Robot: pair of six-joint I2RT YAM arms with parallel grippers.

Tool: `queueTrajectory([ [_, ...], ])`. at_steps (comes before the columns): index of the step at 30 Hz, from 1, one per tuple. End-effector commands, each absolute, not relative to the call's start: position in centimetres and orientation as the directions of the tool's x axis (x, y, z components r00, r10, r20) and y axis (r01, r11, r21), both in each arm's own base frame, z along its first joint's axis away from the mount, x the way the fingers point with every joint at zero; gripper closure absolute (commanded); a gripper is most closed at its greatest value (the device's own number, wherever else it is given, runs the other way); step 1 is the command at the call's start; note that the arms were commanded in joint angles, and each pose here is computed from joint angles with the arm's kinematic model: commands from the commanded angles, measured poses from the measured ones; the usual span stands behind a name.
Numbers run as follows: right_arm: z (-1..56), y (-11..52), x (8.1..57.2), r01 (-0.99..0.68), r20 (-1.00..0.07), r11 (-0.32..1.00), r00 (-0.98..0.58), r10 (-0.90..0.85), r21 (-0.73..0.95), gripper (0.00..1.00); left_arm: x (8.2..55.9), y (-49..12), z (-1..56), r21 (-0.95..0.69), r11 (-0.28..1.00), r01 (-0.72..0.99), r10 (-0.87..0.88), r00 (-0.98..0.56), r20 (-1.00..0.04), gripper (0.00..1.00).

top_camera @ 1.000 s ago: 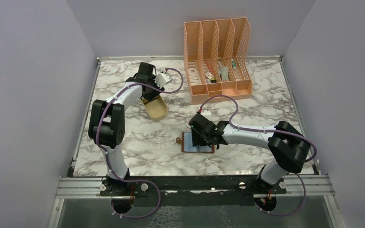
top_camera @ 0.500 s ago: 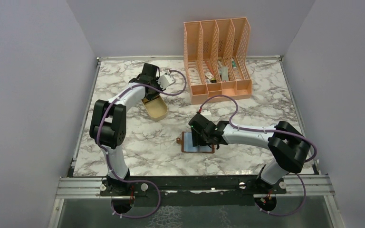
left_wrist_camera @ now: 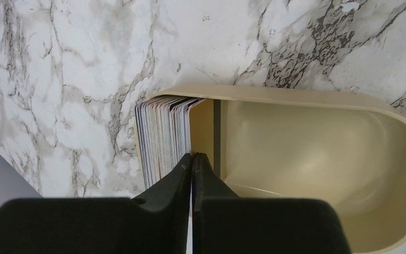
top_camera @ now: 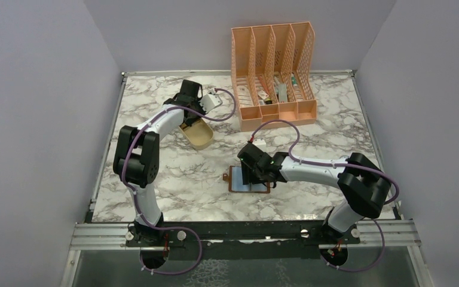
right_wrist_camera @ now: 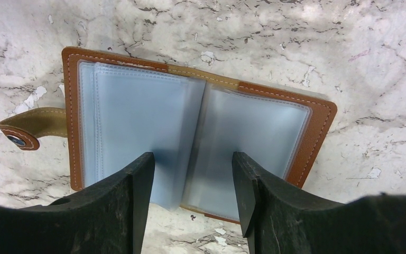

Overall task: Put the credit cards into the card holder
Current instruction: Pick up the credit card from the storage box.

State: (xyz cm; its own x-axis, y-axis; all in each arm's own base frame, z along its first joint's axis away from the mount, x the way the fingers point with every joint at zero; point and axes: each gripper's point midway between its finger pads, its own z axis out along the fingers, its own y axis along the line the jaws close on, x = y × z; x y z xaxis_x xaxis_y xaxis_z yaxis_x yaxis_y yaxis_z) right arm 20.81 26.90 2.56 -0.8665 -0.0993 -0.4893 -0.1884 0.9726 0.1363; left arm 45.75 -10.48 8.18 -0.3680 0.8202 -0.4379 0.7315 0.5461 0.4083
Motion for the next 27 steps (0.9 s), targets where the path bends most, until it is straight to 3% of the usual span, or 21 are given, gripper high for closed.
queueTrajectory([
  [1, 2.4, 26.0, 19.9, -0.189, -0.465, 0.974, -0.879, -0.111, 0.125, 0.44, 45.7, -10.5, 9.9, 0.432, 0.544, 0.719, 0.82, -0.347, -0.456, 0.99],
  [5, 2.9, 26.2, 19.9, -0.191, -0.469, 0.972, -0.877, -0.106, 0.138, 0.44, 45.0, -10.7, 10.7, 0.417, 0.563, 0.714, 0.806, -0.361, -0.47, 1.0],
  [19, 4.4, 26.6, 20.0, -0.199, -0.487, 0.965, -0.868, -0.093, 0.172, 0.44, 43.7, -13.8, 17.0, 0.206, 0.773, 0.6, 0.537, -0.447, -0.715, 1.0],
  [22, 5.0, 26.9, 20.0, -0.212, -0.494, 0.959, -0.864, -0.092, 0.191, 0.44, 43.4, -14.6, 18.0, 0.088, 0.847, 0.525, 0.401, -0.52, -0.754, 1.0],
  [27, 6.3, 27.3, 20.2, -0.223, -0.516, 0.95, -0.853, -0.081, 0.22, 0.45, 41.6, -17.1, 19.4, -0.182, 0.862, 0.473, 0.18, -0.621, -0.763, 1.0],
])
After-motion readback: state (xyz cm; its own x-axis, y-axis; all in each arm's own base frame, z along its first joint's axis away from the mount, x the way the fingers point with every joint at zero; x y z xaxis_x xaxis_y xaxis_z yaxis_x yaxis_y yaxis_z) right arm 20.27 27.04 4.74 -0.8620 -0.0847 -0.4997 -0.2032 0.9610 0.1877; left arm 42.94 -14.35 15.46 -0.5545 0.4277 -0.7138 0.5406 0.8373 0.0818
